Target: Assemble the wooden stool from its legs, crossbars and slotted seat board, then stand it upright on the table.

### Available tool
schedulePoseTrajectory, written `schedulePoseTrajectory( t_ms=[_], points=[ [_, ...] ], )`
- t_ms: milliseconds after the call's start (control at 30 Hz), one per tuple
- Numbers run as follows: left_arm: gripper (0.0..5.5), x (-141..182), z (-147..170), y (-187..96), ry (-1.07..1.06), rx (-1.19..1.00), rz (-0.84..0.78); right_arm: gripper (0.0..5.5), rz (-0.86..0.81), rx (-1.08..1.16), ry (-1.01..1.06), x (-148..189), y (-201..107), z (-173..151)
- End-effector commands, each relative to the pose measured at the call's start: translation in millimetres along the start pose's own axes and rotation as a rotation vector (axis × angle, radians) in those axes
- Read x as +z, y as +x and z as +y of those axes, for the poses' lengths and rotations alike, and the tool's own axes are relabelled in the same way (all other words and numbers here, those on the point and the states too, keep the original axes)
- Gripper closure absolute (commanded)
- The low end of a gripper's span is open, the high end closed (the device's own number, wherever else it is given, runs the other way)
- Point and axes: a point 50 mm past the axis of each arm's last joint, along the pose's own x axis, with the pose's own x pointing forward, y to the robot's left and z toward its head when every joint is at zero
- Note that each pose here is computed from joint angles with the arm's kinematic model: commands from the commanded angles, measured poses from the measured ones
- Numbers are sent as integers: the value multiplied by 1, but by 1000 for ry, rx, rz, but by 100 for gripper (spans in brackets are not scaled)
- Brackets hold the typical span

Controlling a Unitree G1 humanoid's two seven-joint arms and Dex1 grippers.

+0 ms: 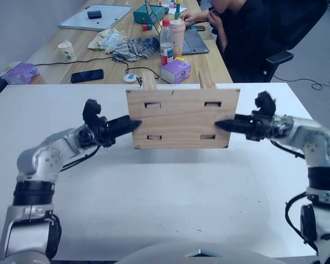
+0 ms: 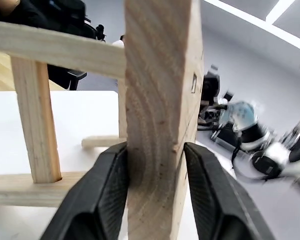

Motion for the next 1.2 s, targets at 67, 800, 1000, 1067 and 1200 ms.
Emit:
schedulePoseTrajectory(
  t_ms=[67,800,1000,1067,1200],
  points=[
    [387,88,24,37,-309,442,8,349,-254,-298,476,68,22,-26],
    [188,69,98,-8,-341,870,-610,142,-1037,-676,789,25,-34,-105],
    [188,5,112,-21,176,1308,-526,142,-1023,-1082,299,-40,-30,-98],
    [188,0,106,-14,320,1275,-522,142,-999,-1157,153,-50,-21,-91],
    [188,-13,96,-1,463,1202,-518,142,-912,-1235,106,-83,-2,-88]
  ],
)
